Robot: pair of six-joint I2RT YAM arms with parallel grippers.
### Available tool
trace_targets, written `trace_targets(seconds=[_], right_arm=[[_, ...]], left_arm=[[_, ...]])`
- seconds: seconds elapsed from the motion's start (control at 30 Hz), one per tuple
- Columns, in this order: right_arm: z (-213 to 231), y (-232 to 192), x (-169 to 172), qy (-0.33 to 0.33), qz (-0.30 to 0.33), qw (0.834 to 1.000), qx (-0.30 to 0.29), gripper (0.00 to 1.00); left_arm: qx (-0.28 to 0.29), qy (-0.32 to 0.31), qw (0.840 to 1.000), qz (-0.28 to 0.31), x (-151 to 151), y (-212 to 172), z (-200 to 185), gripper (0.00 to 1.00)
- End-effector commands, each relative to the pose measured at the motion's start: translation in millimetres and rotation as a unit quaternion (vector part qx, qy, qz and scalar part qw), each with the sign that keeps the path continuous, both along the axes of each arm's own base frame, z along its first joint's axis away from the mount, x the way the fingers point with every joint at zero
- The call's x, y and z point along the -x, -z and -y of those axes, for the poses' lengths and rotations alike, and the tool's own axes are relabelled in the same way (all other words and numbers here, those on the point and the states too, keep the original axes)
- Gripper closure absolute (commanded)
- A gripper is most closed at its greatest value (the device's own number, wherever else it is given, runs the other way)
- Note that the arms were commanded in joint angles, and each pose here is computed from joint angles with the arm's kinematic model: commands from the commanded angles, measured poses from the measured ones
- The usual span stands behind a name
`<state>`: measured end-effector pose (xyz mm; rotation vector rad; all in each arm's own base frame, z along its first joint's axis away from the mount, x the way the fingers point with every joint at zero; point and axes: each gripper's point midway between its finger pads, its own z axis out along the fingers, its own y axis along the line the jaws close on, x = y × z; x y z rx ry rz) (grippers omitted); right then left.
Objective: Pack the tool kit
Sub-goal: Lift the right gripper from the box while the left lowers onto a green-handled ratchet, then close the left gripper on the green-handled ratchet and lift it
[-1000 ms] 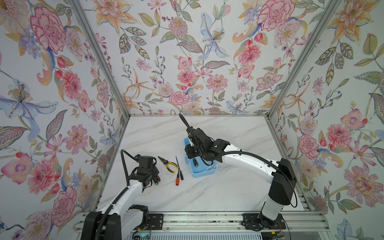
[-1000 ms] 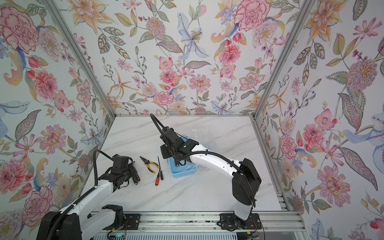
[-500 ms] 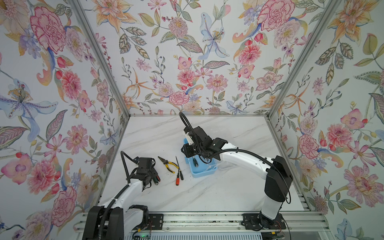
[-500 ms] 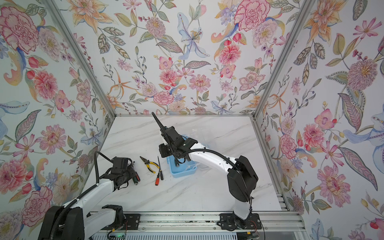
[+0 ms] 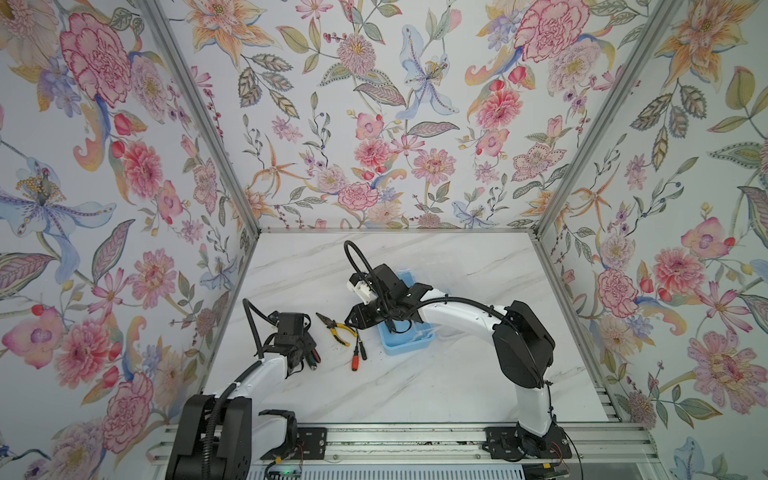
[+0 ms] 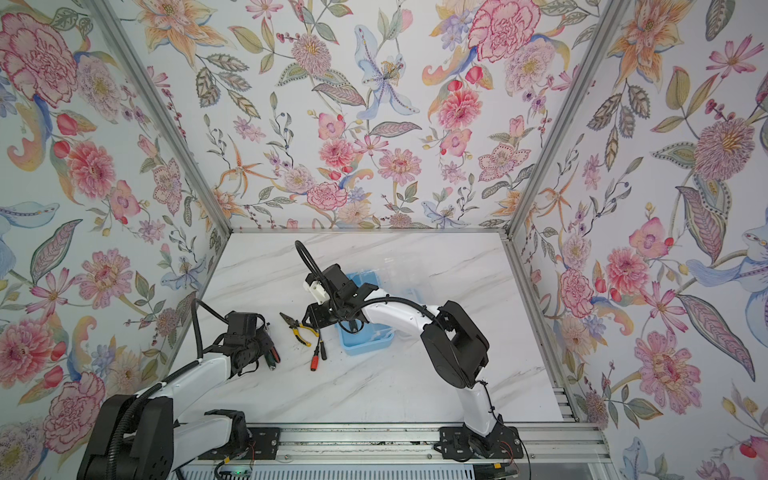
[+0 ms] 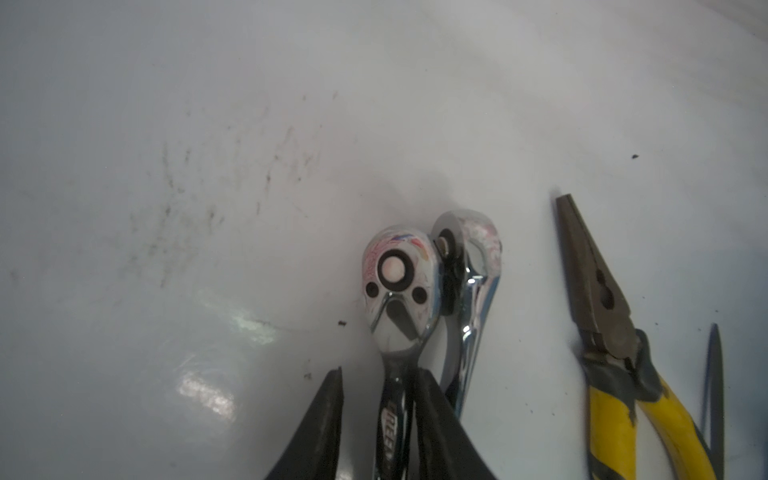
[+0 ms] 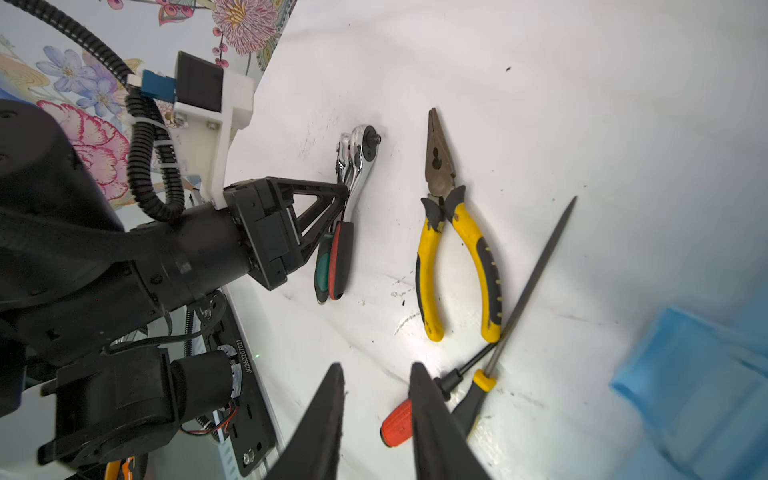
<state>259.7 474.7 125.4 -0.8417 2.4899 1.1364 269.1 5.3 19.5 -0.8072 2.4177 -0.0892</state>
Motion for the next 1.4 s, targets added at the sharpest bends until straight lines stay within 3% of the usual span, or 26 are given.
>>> trace_targets(seconds=[0.0,0.4,0.53,0.77,0.93,1.13,1.37], right_arm=[[-9.6,-5.7,5.0,-0.015,-0.016,0.999,-0.029,0.71],[-7.3,1.0,-3.3,-0.003,-0.018,1.000,-0.023,0.71],[-7.7,0.4,-4.0,-0.002,-0.020,0.999,-0.024,0.71],[-10.6,-6.7,-4.9,-0.002,-0.024,0.999,-0.033,0.71],[-11.9,-14.5,-6.5,0.000,-0.030,0.999,-0.044,0.72],[12.8,-29.9,-33.0,0.062,-0.008,0.997,-0.044,0.73],[81.1,-39.9,-68.3,0.169,0.034,0.985,0.007,0.71]], left_arm=[[-0.017,0.005,0.999,-0.033,10.1,12.6,-6.0,0.71],[-0.021,0.022,0.998,-0.051,10.9,21.0,-3.9,0.84],[-0.024,0.034,0.998,-0.045,6.7,11.0,-2.7,0.99],[-0.040,0.061,0.997,-0.037,-0.3,-16.4,-2.1,1.00],[-0.033,0.082,0.996,0.010,-13.7,-61.9,5.3,1.00],[0.056,0.126,0.985,0.107,-40.2,-130.2,56.5,1.00],[0.122,0.188,0.956,0.190,-74.0,-184.3,155.5,1.00]])
